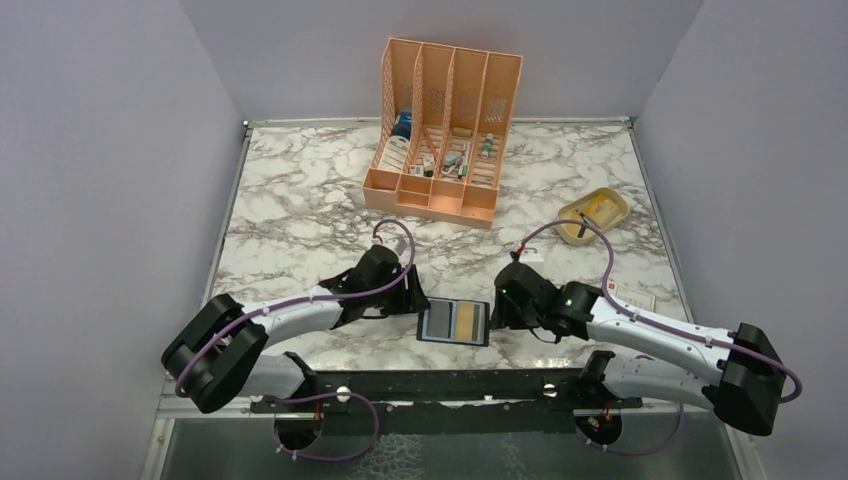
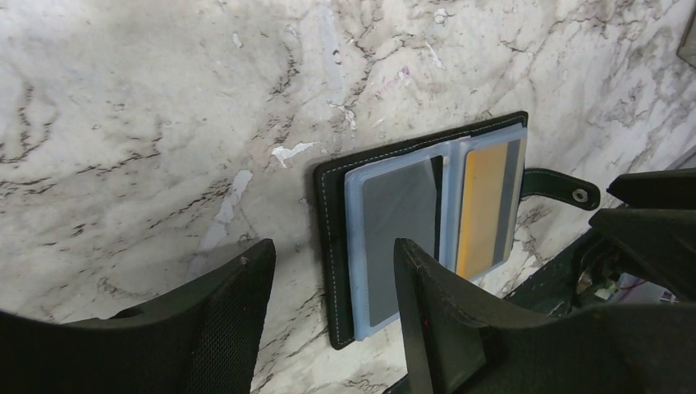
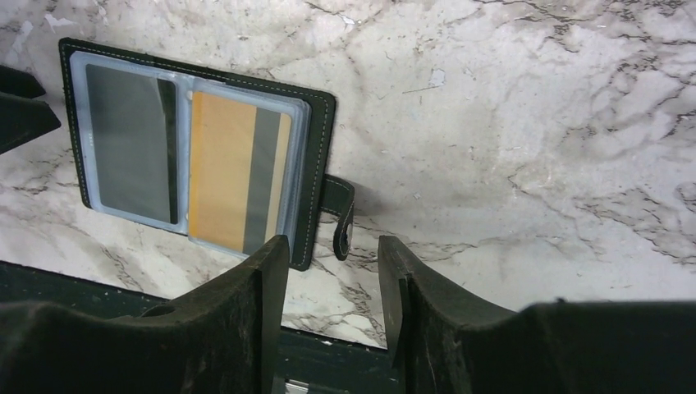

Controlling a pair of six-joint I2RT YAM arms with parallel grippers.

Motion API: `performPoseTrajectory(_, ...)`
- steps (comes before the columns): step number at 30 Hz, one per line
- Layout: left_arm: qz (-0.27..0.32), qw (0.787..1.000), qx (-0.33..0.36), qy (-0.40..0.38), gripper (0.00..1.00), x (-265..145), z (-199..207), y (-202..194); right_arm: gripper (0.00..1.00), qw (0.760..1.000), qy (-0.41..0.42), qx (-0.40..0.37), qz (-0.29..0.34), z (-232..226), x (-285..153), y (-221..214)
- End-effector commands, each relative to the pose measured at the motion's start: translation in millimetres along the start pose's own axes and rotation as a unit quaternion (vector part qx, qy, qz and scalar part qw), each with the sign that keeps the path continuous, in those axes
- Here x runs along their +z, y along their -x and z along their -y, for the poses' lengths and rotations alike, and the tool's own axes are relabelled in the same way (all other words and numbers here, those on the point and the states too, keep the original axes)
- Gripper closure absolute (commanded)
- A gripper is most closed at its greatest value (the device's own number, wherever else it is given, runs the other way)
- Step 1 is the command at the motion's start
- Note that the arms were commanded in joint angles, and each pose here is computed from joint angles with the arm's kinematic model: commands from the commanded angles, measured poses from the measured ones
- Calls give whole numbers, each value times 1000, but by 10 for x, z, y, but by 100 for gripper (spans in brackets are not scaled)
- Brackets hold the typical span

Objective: Put the credit cards into the card holder
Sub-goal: Close the card holder at the center of the board.

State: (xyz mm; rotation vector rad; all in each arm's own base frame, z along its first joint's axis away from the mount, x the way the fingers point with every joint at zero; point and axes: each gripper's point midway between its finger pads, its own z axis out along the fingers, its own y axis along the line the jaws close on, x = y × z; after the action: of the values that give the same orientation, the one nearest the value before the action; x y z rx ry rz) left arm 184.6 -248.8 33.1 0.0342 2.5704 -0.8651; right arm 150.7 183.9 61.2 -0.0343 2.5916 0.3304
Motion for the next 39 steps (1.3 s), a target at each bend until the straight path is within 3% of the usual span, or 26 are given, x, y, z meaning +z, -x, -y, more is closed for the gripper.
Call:
performPoseTrajectory(1,-12,999,-15,-40,42,34,118,-50,54,999,-26,11,15,74,-57,82)
performPoseTrajectory(10,-34,996,-44,-72,42,77,205,-148,56,1000,-15,11,8,67,112,-36)
performPoseTrajectory(27,-39,986,-83,-137,44,41,464,-127,89,1000,-12,15,12,108,424,-185)
performPoseTrajectory(39,-25,974,-98,-203,45,-131,853,27,94,999,21,23,10,-8,499,-217)
